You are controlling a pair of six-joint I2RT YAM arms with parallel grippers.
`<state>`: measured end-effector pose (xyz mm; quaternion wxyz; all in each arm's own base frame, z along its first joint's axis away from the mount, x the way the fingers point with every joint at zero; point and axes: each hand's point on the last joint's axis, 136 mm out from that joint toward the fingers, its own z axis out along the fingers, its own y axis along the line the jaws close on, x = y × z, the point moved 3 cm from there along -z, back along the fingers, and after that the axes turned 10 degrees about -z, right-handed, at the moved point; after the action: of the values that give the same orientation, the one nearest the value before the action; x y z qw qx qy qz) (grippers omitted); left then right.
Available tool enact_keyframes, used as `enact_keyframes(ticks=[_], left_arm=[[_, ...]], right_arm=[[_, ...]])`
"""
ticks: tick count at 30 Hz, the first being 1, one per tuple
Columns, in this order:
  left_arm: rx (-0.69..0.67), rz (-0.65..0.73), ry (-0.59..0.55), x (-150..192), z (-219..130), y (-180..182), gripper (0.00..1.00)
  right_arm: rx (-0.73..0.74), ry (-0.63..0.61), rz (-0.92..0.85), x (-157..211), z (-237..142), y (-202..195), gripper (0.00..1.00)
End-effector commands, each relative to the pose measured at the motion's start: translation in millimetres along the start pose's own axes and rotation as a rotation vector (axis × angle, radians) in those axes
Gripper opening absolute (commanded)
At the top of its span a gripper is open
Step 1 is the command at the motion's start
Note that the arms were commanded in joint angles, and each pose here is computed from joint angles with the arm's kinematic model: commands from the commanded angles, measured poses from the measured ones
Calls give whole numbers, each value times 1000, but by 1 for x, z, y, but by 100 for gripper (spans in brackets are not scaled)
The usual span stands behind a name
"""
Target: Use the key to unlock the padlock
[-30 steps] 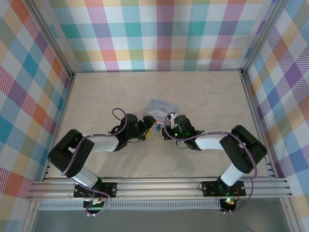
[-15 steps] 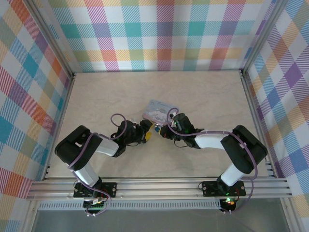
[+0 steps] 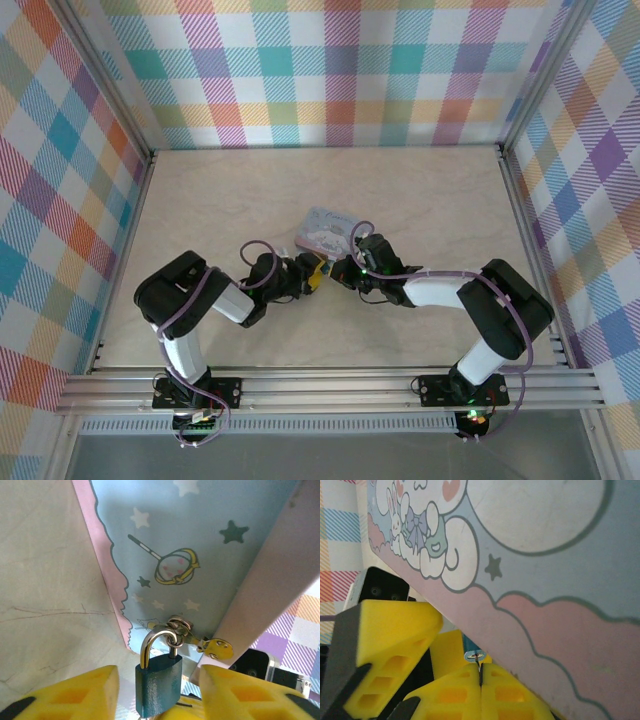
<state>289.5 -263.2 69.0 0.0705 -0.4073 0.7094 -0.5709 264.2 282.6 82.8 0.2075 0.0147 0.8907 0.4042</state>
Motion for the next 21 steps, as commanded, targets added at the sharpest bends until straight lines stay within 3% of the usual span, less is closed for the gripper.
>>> enact_keyframes(ticks=[1, 21], left_arm=[[84, -9, 17, 6, 6, -16, 39], [96, -58, 25, 9, 17, -7, 17]], right_arm=[[-48, -13, 9, -8, -5, 15, 0], [-69, -24, 57, -9, -8, 16, 0]])
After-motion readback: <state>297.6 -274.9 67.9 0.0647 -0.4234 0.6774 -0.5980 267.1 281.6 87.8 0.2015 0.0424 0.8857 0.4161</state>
